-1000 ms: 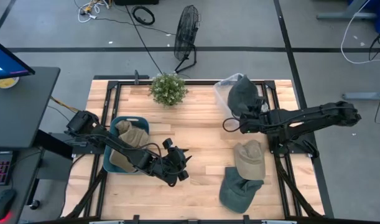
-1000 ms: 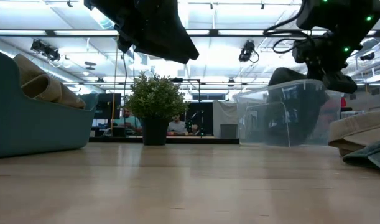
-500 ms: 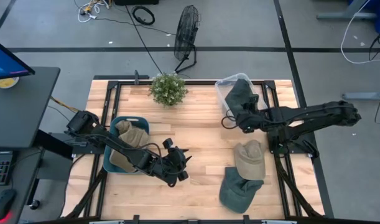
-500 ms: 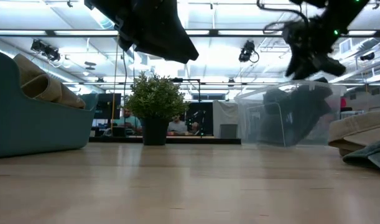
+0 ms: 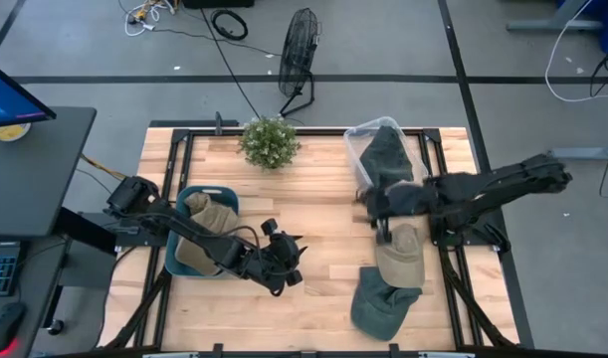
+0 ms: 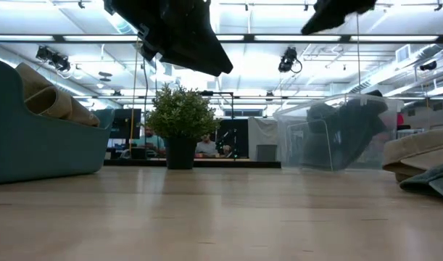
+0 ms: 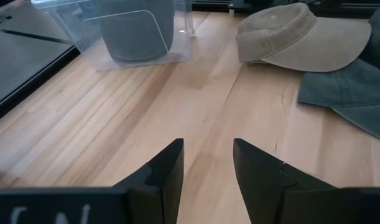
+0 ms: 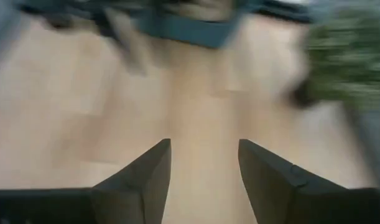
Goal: Pick & Place hat
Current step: Put the black cap into the transparent bin
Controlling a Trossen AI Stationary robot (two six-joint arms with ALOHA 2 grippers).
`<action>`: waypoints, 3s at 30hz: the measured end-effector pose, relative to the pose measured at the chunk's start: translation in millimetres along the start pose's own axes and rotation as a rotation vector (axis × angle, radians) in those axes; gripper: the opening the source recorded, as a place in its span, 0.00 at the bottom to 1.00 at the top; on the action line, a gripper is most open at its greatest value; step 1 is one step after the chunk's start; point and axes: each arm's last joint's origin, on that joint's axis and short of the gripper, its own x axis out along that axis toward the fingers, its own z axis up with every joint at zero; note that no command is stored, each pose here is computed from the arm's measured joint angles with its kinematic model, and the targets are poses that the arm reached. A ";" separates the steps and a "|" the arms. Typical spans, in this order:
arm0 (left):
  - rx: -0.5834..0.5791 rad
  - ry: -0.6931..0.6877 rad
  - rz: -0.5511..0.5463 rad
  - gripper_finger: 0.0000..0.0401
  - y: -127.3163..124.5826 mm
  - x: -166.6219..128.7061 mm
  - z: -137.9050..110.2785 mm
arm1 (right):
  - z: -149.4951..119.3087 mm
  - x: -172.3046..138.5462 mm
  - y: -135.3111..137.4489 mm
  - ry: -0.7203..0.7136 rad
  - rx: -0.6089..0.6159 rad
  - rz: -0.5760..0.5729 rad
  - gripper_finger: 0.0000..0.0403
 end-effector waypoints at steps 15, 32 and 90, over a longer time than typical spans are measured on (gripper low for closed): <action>-0.002 0.001 0.004 0.35 0.9 1.1 0.2 | -42.0 48.6 153.4 0.512 0.389 0.446 0.47; -0.011 0.000 0.003 0.35 0.8 1.1 0.3 | -80.5 67.4 208.2 0.641 0.548 0.276 0.47; -0.005 0.003 0.005 0.35 1.0 1.2 -0.1 | -42.4 -0.3 -94.1 0.538 0.545 -0.708 0.02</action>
